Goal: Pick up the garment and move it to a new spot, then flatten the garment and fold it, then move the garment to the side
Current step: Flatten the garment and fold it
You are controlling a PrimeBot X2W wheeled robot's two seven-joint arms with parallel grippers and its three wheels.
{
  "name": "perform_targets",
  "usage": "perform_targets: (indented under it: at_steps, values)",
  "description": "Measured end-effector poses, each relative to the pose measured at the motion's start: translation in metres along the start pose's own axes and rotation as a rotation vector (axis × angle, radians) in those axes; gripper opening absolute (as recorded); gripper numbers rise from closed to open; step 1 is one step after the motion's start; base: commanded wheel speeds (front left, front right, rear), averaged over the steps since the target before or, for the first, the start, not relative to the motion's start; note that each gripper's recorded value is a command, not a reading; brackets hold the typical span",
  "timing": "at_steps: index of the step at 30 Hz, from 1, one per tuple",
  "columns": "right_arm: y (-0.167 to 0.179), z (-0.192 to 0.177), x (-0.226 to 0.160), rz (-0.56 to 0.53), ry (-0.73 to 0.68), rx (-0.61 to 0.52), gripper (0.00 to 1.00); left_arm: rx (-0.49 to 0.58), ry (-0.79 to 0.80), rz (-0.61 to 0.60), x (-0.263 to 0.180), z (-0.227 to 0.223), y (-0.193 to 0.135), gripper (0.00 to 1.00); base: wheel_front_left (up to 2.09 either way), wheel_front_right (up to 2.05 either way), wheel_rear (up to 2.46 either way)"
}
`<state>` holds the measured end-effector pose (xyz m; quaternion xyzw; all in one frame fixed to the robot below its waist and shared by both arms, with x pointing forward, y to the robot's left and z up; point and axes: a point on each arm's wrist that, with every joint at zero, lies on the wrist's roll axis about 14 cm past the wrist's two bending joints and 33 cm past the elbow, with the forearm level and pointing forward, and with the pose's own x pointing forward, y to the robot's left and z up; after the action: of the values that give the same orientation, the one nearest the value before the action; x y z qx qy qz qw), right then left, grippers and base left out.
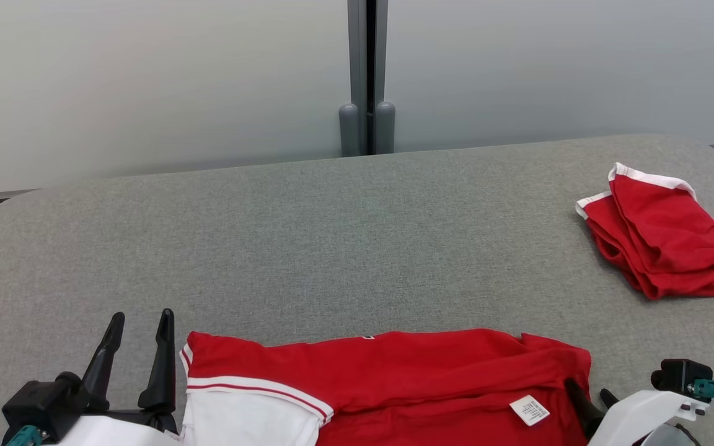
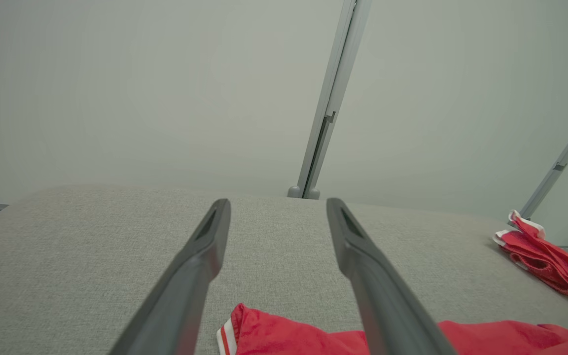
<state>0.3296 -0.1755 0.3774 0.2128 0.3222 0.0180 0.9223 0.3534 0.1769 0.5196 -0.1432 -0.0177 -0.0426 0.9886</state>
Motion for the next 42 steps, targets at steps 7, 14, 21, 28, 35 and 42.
perform_targets:
  at_steps: [7, 14, 21, 28, 35, 42]
  values:
    - [-0.002, -0.007, 0.012, -0.024, 0.102, 0.032, 1.0, 0.001, 0.008, 0.015, -0.002, -0.001, 0.005, 1.0, 0.0, 0.0, 0.0]
    - [0.019, -0.006, 0.019, 0.035, 0.101, 0.048, 0.0, 0.006, 0.014, 0.031, -0.005, -0.002, 0.01, 1.0, 0.0, 0.0, 0.0]
    - [0.021, 0.026, 0.018, 0.052, -0.014, 0.058, 0.0, 0.007, 0.016, 0.03, -0.003, -0.002, 0.008, 1.0, 0.0, 0.0, 0.0]
    - [-0.024, 0.073, 0.003, -0.052, -0.124, -0.008, 0.0, 0.006, 0.011, 0.022, 0.0, 0.0, 0.004, 1.0, 0.0, 0.0, 0.0]
    - [0.036, 0.1, -0.006, 0.114, -0.186, -0.029, 0.0, 0.006, 0.0, 0.029, -0.005, 0.003, 0.005, 1.0, 0.0, 0.0, 0.0]
    - [0.13, 0.082, -0.02, 0.395, -0.112, -0.054, 0.0, 0.018, 0.001, 0.077, -0.018, 0.007, 0.021, 1.0, 0.0, 0.0, 0.0]
